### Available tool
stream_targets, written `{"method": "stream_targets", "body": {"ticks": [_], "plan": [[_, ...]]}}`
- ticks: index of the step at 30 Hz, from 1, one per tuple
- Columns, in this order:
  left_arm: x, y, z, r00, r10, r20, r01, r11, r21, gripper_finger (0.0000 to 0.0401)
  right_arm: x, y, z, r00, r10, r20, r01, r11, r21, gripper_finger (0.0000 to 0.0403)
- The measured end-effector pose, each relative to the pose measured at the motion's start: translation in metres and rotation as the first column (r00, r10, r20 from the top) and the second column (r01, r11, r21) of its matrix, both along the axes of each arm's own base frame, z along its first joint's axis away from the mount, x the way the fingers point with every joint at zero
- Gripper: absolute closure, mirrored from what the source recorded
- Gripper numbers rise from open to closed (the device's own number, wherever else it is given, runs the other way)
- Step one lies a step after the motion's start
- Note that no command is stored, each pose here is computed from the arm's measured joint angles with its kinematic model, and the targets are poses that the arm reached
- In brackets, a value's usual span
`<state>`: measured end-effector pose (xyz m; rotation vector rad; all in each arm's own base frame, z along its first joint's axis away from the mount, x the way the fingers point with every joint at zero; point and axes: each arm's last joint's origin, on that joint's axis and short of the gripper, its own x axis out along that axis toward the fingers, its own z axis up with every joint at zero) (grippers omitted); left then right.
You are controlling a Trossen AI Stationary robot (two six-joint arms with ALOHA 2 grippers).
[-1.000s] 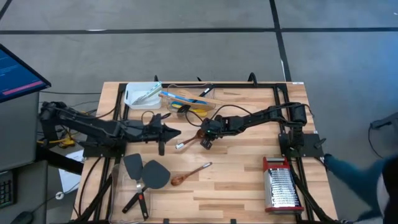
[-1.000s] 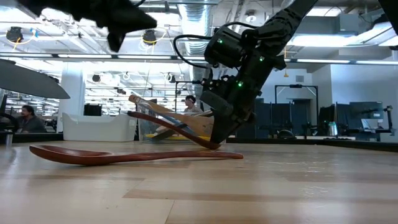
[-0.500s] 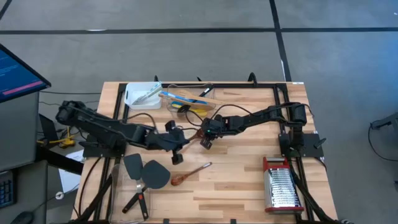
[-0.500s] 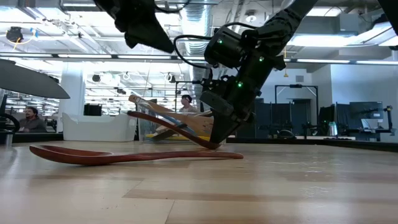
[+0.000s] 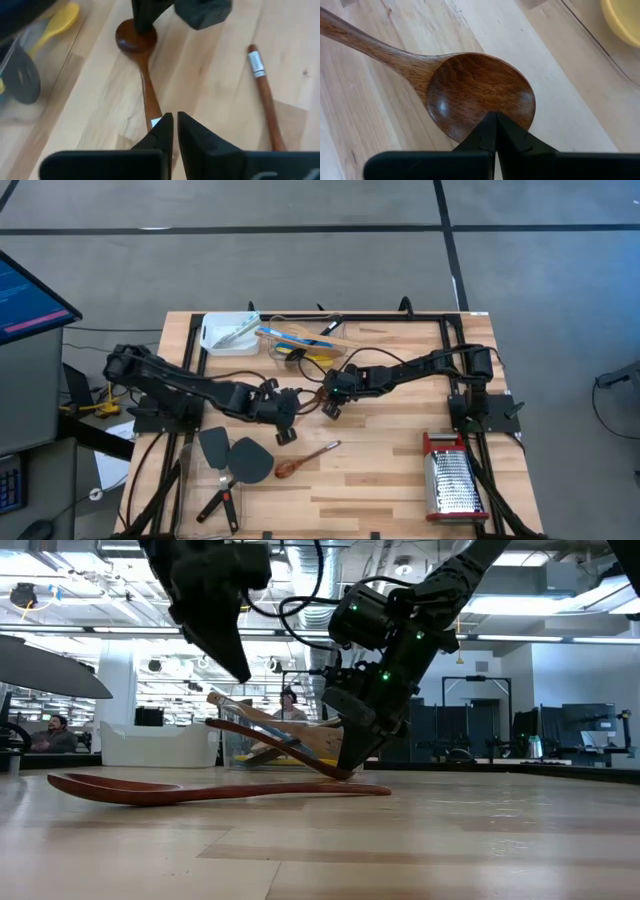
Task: Pick & Place Kitchen Items
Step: Put the brown serving spoon into the top transparent bin
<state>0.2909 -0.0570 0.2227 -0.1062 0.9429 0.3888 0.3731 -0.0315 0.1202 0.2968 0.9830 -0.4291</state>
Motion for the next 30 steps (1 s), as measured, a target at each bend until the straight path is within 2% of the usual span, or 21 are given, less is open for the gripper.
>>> {"method": "stream_targets", "body": {"ticks": [7, 15, 20, 24, 30], "plan": [[-0.005, 0.014, -0.016, 0.994, 0.103, -0.033, -0.104, 0.994, -0.027, 0.0337, 0.001, 0.000, 0.000, 1.000, 0.001, 0.010, -0.001, 1.000, -0.001, 0.0403], [-0.006, 0.026, -0.023, 0.990, 0.130, -0.046, -0.133, 0.989, -0.063, 0.0256, 0.001, 0.000, 0.001, 1.000, 0.001, 0.013, -0.001, 1.000, -0.002, 0.0403], [-0.004, 0.034, -0.031, 0.988, 0.152, 0.009, -0.151, 0.984, -0.090, 0.0212, 0.001, 0.000, 0.001, 1.000, 0.001, 0.014, -0.001, 1.000, -0.003, 0.0403], [-0.002, 0.040, -0.037, 0.989, 0.147, 0.032, -0.141, 0.979, -0.149, 0.0192, 0.001, 0.000, 0.001, 1.000, 0.005, 0.014, -0.005, 1.000, -0.005, 0.0403], [-0.006, 0.043, -0.049, 0.990, 0.142, -0.002, -0.140, 0.974, -0.178, 0.0187, 0.002, 0.000, 0.001, 1.000, 0.006, 0.018, -0.006, 1.000, -0.006, 0.0403]]}}
